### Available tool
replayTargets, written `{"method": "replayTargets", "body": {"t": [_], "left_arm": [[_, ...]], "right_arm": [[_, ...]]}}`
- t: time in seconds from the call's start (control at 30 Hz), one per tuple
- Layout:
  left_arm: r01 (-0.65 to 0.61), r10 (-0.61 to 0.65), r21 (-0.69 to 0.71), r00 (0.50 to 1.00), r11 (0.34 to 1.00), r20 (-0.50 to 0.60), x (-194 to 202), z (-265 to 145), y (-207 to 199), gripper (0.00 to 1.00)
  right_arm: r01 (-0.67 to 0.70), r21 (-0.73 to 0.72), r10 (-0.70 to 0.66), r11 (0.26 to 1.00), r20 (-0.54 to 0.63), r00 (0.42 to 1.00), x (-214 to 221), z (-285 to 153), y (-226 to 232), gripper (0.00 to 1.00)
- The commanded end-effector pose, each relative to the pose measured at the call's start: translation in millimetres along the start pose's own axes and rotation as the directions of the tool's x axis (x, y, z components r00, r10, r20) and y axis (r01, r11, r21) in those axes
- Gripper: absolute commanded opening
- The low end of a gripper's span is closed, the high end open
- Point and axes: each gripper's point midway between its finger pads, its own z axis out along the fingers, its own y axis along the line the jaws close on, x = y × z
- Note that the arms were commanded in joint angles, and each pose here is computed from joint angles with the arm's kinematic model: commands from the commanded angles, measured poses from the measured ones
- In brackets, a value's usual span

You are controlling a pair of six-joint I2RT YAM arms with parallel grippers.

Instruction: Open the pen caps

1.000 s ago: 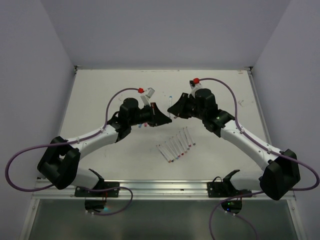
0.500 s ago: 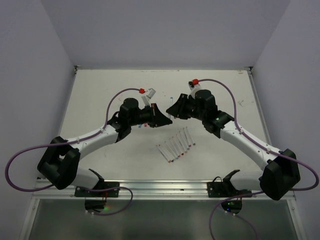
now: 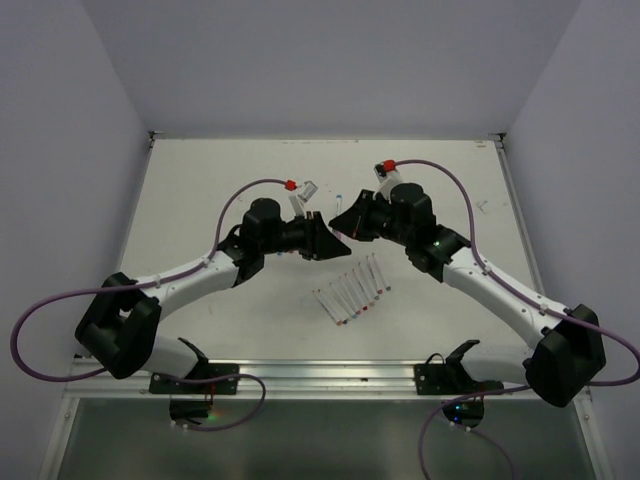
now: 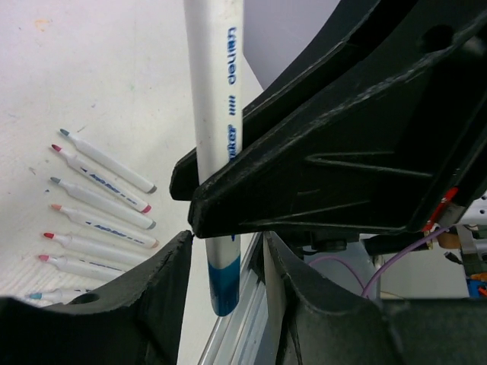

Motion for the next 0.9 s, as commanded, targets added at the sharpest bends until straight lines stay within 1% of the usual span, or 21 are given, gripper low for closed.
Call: {"method": "replayTargets", "body": {"t": [0.0,0.13,0.17,0.27,0.43,0.5,0.53,0.6,0.63,0.73,0.87], "left_arm": [[-0.038,0.038,0.057,0.999,0.998,0.002,-1.3,-2.6,-15.1,0.45],[-0.037,0.037,0.048,0.999,0.998,0.004,-1.4,-3.8,-13.9,0.45],[-0.041,0.041,0.045,0.999,0.998,0.012,-2.6,-5.2,-14.7,0.43],[-0.048,0.048,0.025,0.998,0.999,0.031,-4.9,-8.5,-13.1,0.39],[-0.047,0.046,0.010,0.997,0.999,0.066,-10.6,-11.3,-13.3,0.34],[-0.041,0.041,0.004,0.995,0.999,0.090,-13.0,-13.0,-13.0,0.31],[-0.039,0.038,0.003,0.995,0.999,0.093,-13.0,-13.3,-12.7,0.27],[-0.037,0.036,0.003,0.995,0.999,0.095,-13.5,-13.0,-12.6,0.25],[-0.036,0.035,0.004,0.995,0.999,0.096,-14.0,-12.9,-13.1,0.21],[-0.032,0.032,0.004,0.995,0.999,0.098,-13.6,-13.0,-12.6,0.20],[-0.031,0.031,0.002,0.993,1.000,0.117,-14.9,-15.0,-12.6,0.13]], "right_arm": [[0.043,-0.062,-0.036,0.997,0.099,0.994,-24.9,-11.2,21.4,0.00],[0.042,-0.058,-0.036,0.997,0.103,0.994,-25.2,-11.7,20.4,0.00],[0.037,-0.040,-0.033,0.999,0.085,0.996,-20.1,-11.6,16.5,0.00],[0.034,-0.034,-0.031,0.999,0.088,0.996,-21.2,-11.6,14.8,0.00],[0.010,-0.034,-0.007,0.999,0.087,0.996,-19.8,-11.4,14.2,0.00],[0.005,-0.033,-0.002,0.999,0.092,0.996,-20.7,-12.4,14.4,0.00],[0.001,-0.035,0.002,0.999,0.092,0.996,-20.6,-12.8,15.4,0.00],[-0.006,-0.037,0.009,0.999,0.097,0.995,-21.3,-14.6,16.7,0.00],[-0.013,-0.036,0.017,0.999,0.100,0.995,-22.0,-14.9,16.5,0.00],[-0.020,-0.031,0.023,0.999,0.112,0.993,-23.1,-16.5,15.3,0.00],[-0.034,-0.034,0.037,0.999,0.106,0.994,-21.0,-15.3,14.7,0.00]]}}
